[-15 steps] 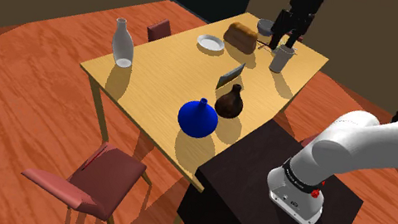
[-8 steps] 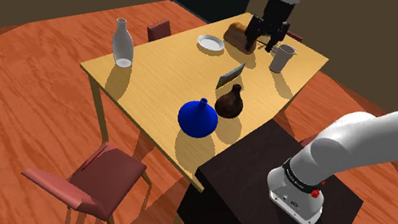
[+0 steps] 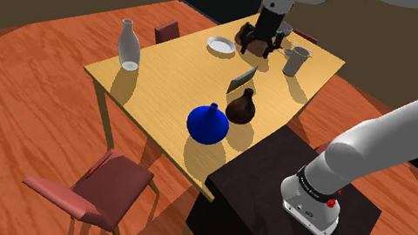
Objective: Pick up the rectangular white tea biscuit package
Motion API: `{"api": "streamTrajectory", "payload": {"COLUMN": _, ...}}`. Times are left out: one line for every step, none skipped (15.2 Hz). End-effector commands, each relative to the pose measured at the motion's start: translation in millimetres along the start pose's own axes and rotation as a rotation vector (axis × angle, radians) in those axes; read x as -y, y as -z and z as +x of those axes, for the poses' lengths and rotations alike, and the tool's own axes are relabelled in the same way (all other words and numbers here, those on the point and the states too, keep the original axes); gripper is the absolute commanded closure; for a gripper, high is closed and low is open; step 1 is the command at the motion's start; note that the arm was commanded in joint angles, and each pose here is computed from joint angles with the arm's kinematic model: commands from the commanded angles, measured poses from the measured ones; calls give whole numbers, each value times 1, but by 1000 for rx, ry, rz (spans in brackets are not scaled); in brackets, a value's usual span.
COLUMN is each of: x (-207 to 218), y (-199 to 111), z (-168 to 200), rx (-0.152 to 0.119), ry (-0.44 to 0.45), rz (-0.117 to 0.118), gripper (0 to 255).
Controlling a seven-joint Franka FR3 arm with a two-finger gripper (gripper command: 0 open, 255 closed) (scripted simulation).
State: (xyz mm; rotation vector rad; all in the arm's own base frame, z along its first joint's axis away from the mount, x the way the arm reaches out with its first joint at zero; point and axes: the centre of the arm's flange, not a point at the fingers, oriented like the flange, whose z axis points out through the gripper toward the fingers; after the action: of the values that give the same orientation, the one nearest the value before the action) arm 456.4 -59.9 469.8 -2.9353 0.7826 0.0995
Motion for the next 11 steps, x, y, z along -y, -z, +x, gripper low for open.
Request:
{"api": "streamTrajectory", "payload": {"x": -2, "y": -17, "z": 23, "rx": -4, "ry": -63, "rz": 1, "gripper": 0}}
{"api": "streamTrajectory", "payload": {"x": -4, "y": -24, "z": 34, "rx": -6, "ry": -93, "rz": 1, "gripper": 0}}
{"api": "streamTrajectory", "payload": {"x": -6, "y": -32, "z": 44, "rx": -7, "ry": -124, "rz": 2, "gripper": 0}}
{"api": "streamTrajectory", "payload": {"x": -8, "y": -39, "z": 55, "rx": -9, "ry": -154, "rz": 2, "gripper": 0}}
{"api": "streamTrajectory", "payload": {"x": -11, "y": -46, "z": 65, "rx": -10, "ry": -184, "rz": 2, "gripper": 0}}
{"api": "streamTrajectory", "payload": {"x": -13, "y": -54, "z": 75, "rx": -11, "ry": -215, "rz": 3, "gripper": 0}}
{"api": "streamTrajectory", "payload": {"x": -17, "y": -61, "z": 86, "rx": -13, "ry": -245, "rz": 3, "gripper": 0}}
{"api": "streamTrajectory", "payload": {"x": -20, "y": -68, "z": 96, "rx": -14, "ry": -275, "rz": 3, "gripper": 0}}
{"api": "streamTrajectory", "payload": {"x": -24, "y": -75, "z": 106, "rx": -16, "ry": -305, "rz": 4, "gripper": 0}}
{"api": "streamTrajectory", "payload": {"x": -28, "y": -83, "z": 116, "rx": -17, "ry": -336, "rz": 4, "gripper": 0}}
{"api": "streamTrajectory", "payload": {"x": -32, "y": -90, "z": 126, "rx": -19, "ry": -366, "rz": 4, "gripper": 0}}
